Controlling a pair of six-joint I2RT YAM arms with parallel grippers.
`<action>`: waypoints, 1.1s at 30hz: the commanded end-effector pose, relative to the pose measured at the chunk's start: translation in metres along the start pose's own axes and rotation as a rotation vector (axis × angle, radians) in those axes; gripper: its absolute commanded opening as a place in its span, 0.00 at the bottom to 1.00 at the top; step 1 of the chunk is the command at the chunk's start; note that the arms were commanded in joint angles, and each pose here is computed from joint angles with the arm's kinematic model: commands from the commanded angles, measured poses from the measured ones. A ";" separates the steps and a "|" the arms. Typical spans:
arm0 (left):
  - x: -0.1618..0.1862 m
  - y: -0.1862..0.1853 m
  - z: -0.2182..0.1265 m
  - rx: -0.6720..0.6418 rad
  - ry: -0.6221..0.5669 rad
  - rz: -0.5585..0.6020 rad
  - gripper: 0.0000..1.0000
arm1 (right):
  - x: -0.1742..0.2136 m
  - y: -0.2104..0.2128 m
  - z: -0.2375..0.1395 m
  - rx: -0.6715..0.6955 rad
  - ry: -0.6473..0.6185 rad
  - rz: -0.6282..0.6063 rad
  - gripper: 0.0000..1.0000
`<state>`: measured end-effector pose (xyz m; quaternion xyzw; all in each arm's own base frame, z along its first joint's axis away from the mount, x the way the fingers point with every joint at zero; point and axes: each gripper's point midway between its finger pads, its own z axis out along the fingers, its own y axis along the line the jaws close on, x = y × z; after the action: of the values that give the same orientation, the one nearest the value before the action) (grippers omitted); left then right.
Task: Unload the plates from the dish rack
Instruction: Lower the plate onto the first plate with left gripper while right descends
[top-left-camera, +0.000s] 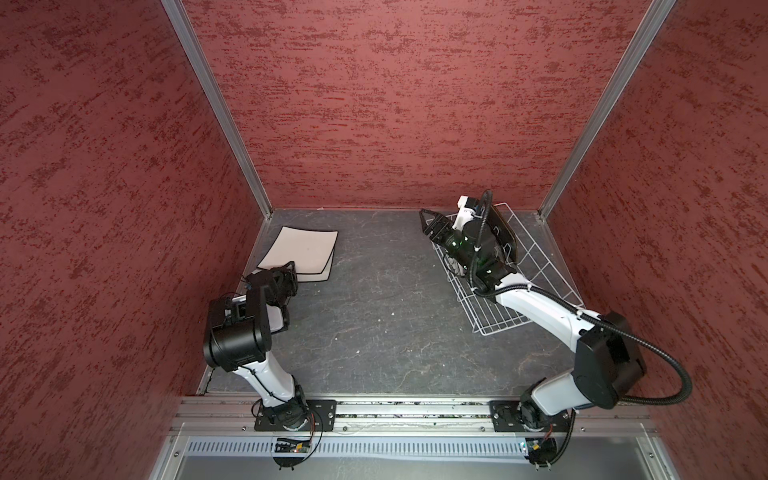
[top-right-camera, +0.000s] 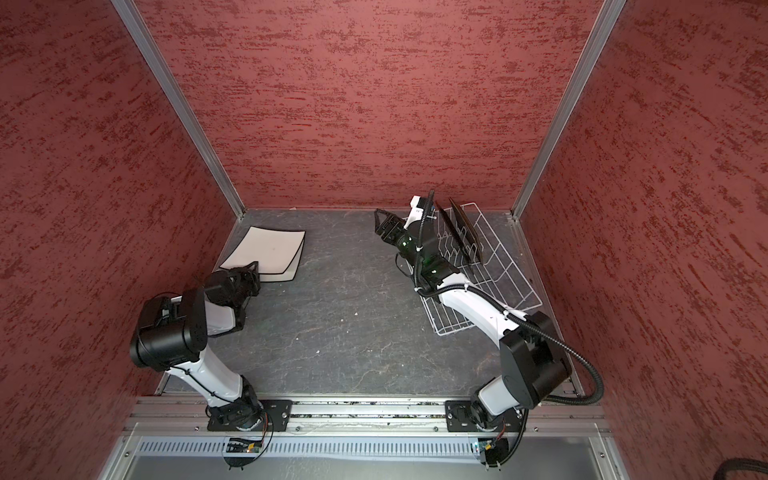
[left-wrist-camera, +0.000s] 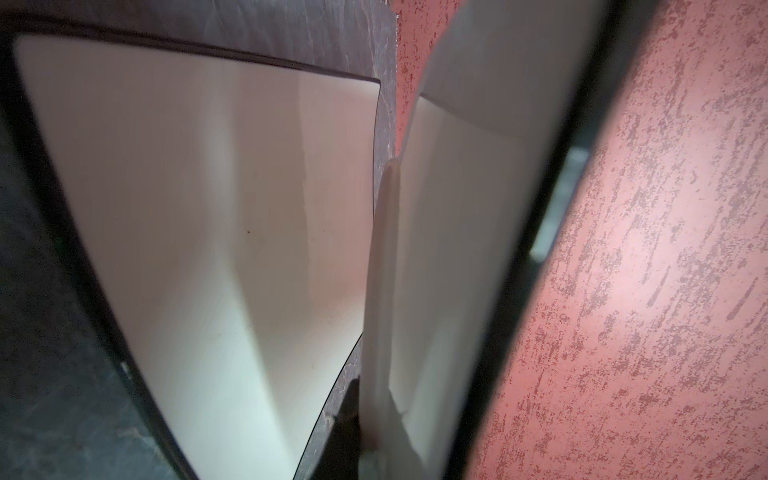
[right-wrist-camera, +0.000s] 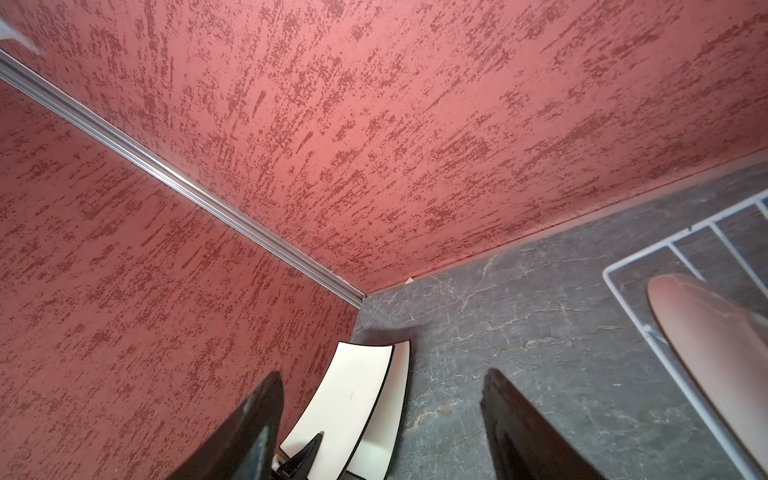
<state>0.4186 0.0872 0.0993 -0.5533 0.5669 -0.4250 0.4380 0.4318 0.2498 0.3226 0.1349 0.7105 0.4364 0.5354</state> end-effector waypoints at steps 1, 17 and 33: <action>-0.015 -0.073 -0.002 0.252 -0.058 0.104 0.00 | -0.009 0.008 0.000 -0.034 -0.006 0.017 0.76; -0.021 -0.060 0.012 0.205 -0.066 0.092 0.00 | -0.008 0.000 0.010 -0.046 0.009 0.046 0.76; -0.027 -0.051 0.024 0.136 -0.093 0.106 0.00 | -0.009 -0.015 0.009 -0.036 0.009 0.074 0.77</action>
<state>0.4325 0.1060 0.0732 -0.5797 0.5749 -0.3801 0.4348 0.4498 0.2398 0.3060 0.1545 0.7126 0.4521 0.5137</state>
